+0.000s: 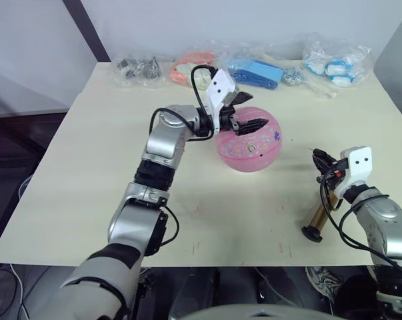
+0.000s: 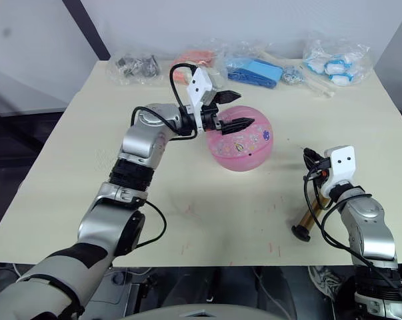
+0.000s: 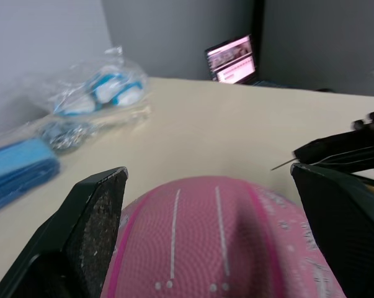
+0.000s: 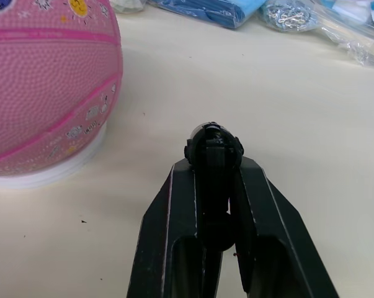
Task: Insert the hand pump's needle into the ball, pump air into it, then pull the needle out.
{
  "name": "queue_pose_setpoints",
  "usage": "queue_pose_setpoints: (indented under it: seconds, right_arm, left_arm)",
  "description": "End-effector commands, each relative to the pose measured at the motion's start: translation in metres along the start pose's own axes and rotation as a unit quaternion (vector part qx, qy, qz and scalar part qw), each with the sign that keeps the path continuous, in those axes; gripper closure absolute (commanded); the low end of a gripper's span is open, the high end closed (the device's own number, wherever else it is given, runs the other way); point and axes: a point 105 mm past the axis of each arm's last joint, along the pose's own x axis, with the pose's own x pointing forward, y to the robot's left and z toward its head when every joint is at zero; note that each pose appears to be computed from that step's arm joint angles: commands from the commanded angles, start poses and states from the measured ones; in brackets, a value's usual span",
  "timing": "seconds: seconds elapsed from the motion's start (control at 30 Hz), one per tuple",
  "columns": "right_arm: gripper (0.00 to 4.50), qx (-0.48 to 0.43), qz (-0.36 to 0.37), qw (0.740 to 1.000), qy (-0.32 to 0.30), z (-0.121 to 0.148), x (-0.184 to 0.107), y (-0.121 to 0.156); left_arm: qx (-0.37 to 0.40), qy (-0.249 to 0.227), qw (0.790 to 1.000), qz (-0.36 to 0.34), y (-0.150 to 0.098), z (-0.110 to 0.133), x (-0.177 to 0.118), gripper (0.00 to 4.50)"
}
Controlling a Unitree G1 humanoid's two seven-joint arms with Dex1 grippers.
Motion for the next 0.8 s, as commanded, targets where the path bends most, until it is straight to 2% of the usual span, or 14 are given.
queue_pose_setpoints:
  seconds: [0.03, 0.13, 0.23, 0.47, 0.63, 0.8]
  right_arm:
    - [4.42, -0.014, -0.009, 1.000, -0.023, 0.013, -0.006, -0.008]
    - [4.42, -0.015, -0.009, 1.000, -0.021, 0.012, -0.008, -0.011]
    - [4.42, -0.016, -0.013, 1.000, -0.021, 0.011, -0.009, -0.017]
    - [4.42, -0.027, -0.031, 0.999, -0.019, 0.010, -0.013, -0.039]
    - [4.42, -0.040, -0.041, 0.998, -0.018, 0.012, -0.013, -0.055]
    - [4.42, -0.047, -0.043, 0.998, -0.018, 0.014, -0.011, -0.064]
  left_arm:
    - [0.026, -0.040, 0.997, -0.055, -0.013, 0.034, -0.017, 0.00]
    - [0.037, -0.028, 0.995, -0.091, -0.022, 0.035, -0.035, 0.00]
    - [0.050, -0.012, 0.991, -0.124, -0.032, 0.026, -0.061, 0.00]
    - [0.005, 0.033, 0.986, -0.166, -0.061, -0.003, -0.105, 0.00]
    - [-0.015, 0.049, 0.985, -0.165, -0.077, -0.018, -0.121, 0.00]
    - [-0.025, 0.059, 0.987, -0.145, -0.081, -0.030, -0.132, 0.00]
